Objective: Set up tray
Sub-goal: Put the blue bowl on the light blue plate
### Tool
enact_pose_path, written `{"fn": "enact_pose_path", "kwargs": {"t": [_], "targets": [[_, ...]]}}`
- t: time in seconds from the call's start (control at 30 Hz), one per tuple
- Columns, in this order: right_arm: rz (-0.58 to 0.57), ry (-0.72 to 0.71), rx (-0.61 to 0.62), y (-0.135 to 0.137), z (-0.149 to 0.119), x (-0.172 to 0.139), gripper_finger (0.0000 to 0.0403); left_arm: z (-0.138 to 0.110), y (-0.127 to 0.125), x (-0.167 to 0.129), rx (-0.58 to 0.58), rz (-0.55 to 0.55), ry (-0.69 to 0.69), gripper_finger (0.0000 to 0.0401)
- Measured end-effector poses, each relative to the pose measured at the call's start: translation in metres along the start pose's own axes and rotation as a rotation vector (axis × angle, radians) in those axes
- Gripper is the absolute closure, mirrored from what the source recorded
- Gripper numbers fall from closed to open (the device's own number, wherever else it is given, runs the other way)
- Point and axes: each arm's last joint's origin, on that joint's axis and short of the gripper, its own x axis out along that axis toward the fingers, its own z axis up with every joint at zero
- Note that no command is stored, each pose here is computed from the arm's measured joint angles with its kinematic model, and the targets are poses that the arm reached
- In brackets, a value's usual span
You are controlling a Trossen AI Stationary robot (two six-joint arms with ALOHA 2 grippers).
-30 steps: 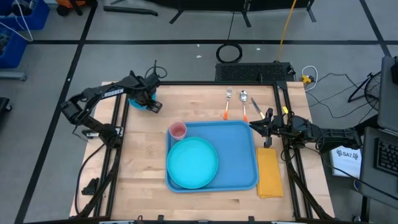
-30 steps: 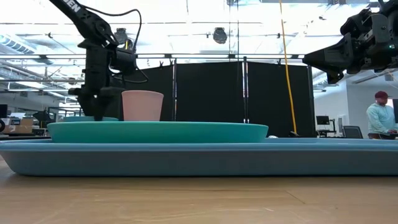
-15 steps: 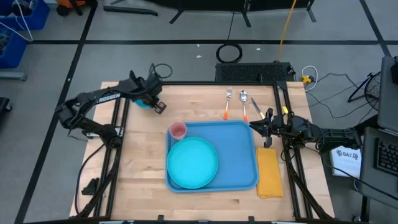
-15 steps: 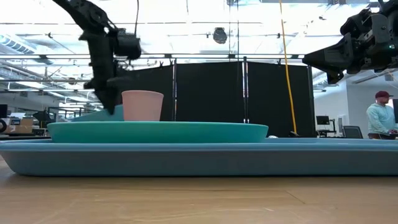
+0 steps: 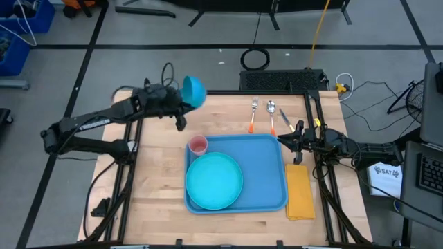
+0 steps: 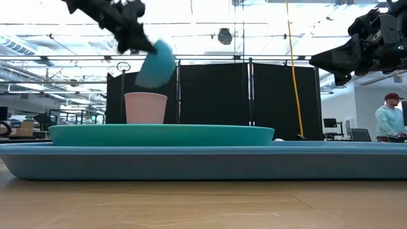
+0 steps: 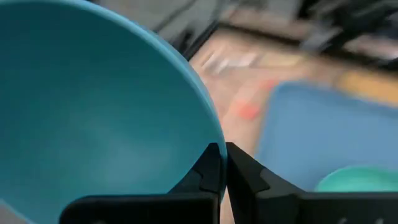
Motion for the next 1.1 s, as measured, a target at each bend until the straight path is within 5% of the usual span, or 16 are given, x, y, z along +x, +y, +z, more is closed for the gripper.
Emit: {"fn": "enact_pose_path", "kwargs": {"t": [0.23, 0.53, 0.73, 1.1], "targets": [[0.0, 0.0, 0.0, 0.0, 0.0, 0.0, 0.0355, -0.032, -0.023, -0.003, 0.047, -0.249, -0.202, 0.0393], [0.0, 0.0, 0.0, 0.0, 0.0, 0.0, 0.0355, -0.042, -0.081, -0.029, 0.142, -0.762, -0.591, 0.0393], [0.0, 0.0, 0.0, 0.0, 0.0, 0.0, 0.0355, -0.061, -0.119, -0.033, 0.196, -0.845, -0.283, 0.0393], [0.0, 0.0, 0.0, 0.0, 0.0, 0.0, 0.0355, -0.072, -0.162, -0.025, 0.118, -0.593, 0.252, 0.0394]]}}
